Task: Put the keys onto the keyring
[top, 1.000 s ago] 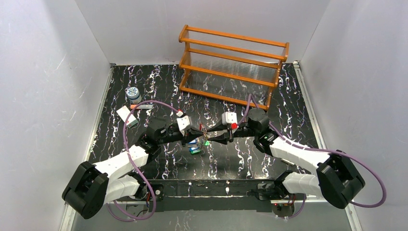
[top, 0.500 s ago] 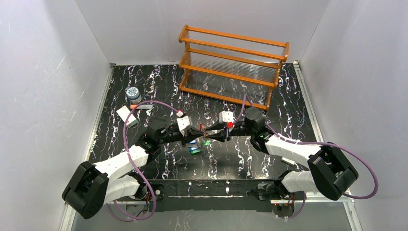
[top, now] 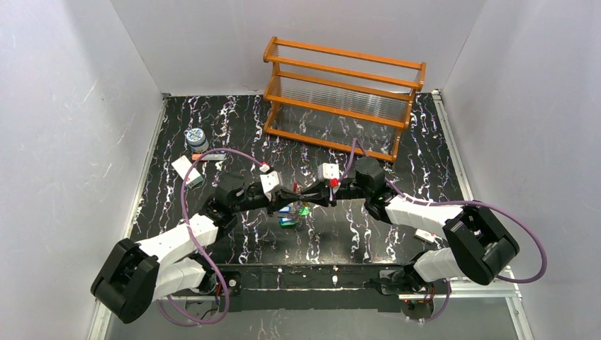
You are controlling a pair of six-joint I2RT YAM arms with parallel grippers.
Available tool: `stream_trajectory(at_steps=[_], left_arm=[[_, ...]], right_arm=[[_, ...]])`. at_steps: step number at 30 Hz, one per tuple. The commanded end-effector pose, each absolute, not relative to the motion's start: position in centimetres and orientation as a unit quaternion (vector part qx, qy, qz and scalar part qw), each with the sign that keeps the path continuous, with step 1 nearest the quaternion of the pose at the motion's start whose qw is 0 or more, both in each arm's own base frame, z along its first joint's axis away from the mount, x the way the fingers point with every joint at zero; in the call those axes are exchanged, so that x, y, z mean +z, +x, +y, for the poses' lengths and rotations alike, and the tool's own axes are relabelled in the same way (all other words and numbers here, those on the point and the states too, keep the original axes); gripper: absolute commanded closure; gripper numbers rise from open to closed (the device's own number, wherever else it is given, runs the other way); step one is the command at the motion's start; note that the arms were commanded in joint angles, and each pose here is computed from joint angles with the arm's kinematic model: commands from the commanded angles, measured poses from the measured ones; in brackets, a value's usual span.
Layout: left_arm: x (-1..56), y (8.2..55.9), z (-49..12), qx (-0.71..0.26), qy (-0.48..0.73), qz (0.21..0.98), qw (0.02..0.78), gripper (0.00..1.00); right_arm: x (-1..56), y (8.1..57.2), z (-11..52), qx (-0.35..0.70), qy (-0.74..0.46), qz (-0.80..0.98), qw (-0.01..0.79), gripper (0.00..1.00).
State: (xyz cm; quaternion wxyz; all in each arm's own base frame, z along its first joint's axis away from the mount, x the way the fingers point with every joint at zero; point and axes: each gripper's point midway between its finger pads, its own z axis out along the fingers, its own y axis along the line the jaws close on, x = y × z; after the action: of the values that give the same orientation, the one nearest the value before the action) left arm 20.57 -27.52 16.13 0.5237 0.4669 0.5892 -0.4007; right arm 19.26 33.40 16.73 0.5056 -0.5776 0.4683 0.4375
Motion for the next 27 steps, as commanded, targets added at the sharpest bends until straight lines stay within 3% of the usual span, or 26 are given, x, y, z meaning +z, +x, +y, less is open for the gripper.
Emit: stream_trajectory(at_steps=[1, 8, 14, 17, 20, 27], left_arm=[[17.8, 20.0, -27.7, -0.405, 0.481, 0.556, 0.544, 1.00], [17.7, 19.9, -27.7, -0.404, 0.481, 0.556, 0.544, 1.00], [17.7, 20.0, -27.6, -0.399, 0.481, 0.557, 0.547, 0.98], [17.5, 20.5, -27.0, -0.375, 0.481, 0.568, 0.553, 0.76], [17.3, 21.1, -26.4, -0.346, 0.485, 0.575, 0.561, 0.62], [16.3, 21.2, -26.1, -0.330, 0.502, 0.585, 0.545, 0.58]], right_arm=[[19.6, 20.2, 34.4, 0.430, -0.583, 0.422, 0.545, 0.72], [19.8, 19.9, 34.5, 0.439, -0.586, 0.416, 0.539, 0.99], [19.4, 19.7, 34.1, 0.431, -0.589, 0.426, 0.535, 0.99], [18.7, 20.0, 33.6, 0.412, -0.596, 0.450, 0.522, 0.99], [17.4, 20.4, 33.0, 0.390, -0.610, 0.484, 0.492, 0.99], [14.5, 20.7, 31.1, 0.343, -0.632, 0.550, 0.424, 0.99]])
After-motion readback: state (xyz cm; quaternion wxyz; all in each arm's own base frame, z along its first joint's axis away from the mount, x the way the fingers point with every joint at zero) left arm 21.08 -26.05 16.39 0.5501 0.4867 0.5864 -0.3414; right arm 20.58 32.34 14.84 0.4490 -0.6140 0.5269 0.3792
